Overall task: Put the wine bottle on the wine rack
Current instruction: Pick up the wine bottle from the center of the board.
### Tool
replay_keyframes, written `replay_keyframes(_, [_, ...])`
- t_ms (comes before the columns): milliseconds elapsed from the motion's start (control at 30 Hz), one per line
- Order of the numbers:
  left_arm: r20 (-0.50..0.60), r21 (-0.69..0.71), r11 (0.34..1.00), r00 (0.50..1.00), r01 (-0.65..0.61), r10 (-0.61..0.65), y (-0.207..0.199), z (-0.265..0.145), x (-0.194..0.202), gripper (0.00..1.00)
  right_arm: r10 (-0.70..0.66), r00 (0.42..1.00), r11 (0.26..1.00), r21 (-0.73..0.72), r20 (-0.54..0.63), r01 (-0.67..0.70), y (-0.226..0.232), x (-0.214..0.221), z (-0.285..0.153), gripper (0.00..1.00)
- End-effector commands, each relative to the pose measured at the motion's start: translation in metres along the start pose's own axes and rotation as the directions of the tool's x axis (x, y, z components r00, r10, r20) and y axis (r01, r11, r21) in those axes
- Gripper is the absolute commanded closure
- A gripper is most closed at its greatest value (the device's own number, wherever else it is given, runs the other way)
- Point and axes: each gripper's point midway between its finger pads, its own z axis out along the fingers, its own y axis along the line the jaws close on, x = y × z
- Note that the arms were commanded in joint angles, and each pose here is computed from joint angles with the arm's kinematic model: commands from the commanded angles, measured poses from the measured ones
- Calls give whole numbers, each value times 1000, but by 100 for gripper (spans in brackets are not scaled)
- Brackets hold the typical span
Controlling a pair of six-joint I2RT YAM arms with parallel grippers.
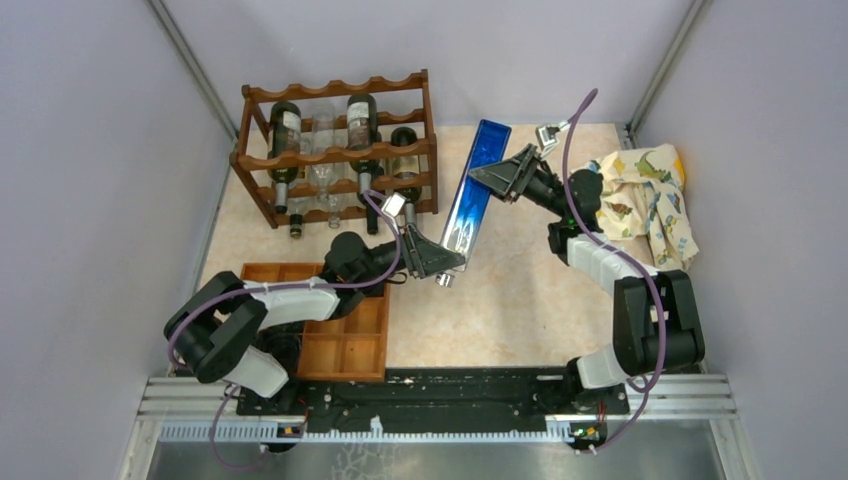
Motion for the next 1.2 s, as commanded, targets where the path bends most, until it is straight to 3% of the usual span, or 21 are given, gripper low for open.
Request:
replay_keyframes(0, [76,100,994,996,-52,44,-26,8,-19,49,-153,984,979,-120,86,163,51,-25,3,100])
replay_keyframes(100, [75,129,990,996,-57,48,-30,5,-17,79,-149,986,981,-111,78,157,47,-22,2,98])
replay_keyframes(133, [75,138,989,996,-57,47,-30,4,-16,85,-148,986,982,-107,74,155,45,-21,1,91])
replay_keyframes(200, [87,163,985,995,-55,41,-33,0,-15,94,-147,987,984,-94,66,153,40,-19,1,63])
replay_keyframes(267, [105,191,981,994,-46,26,-37,-6,-14,97,-162,985,982,-91,60,167,38,-17,1,30])
replay_keyframes(333, [123,202,979,992,-35,10,-39,-13,-13,98,-175,983,981,-82,48,178,35,-15,1,4])
replay_keyframes(767, [273,111,994,962,-24,-7,-36,-64,-16,100,-227,974,974,9,-22,227,-4,0,-6,2])
replay_keyframes(1167, [253,54,996,964,68,-79,-34,-89,-2,100,-233,972,972,33,-12,234,-14,-1,-14,2])
